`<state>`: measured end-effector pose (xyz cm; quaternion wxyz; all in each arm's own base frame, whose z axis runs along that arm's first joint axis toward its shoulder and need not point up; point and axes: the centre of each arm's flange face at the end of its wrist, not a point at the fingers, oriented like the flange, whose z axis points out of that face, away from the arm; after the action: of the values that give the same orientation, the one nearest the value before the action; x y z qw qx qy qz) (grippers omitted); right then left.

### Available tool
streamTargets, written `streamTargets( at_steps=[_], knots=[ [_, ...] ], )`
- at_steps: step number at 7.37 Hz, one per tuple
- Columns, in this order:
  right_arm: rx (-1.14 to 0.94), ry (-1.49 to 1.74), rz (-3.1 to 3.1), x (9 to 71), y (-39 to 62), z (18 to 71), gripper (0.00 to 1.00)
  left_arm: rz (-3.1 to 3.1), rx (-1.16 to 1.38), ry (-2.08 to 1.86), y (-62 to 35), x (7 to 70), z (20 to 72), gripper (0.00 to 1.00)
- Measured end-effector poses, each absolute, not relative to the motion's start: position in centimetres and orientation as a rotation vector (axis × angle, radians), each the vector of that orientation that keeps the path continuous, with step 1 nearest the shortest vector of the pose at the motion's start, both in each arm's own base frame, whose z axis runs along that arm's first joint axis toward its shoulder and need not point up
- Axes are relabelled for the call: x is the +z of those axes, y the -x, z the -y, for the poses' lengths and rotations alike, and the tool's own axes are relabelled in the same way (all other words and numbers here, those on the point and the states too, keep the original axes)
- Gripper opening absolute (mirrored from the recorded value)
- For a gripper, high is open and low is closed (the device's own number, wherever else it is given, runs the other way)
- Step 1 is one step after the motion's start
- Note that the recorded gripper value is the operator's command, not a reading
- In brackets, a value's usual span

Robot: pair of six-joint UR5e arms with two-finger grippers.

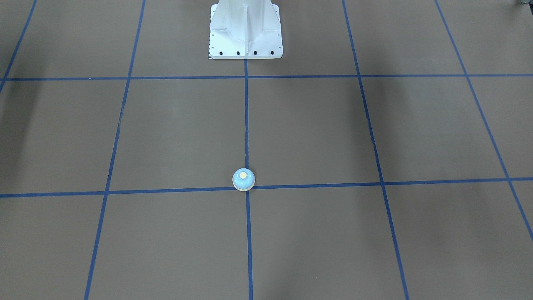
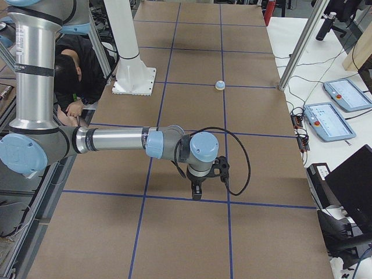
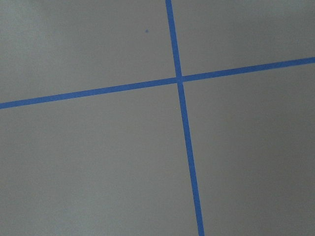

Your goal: Place and press bell with both arms

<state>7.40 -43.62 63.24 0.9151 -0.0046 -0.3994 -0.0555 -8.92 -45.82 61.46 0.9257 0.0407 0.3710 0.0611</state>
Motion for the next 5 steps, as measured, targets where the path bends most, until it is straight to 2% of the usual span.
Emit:
streamTargets(
  at_steps=[5],
  knots=[
    [-0.114, 0.011, 0.823, 63.3, -7.4, 43.59, 1.0, -0.762, 0.124, -0.077, 8.86, 61.78, 45.84, 1.0]
  ],
)
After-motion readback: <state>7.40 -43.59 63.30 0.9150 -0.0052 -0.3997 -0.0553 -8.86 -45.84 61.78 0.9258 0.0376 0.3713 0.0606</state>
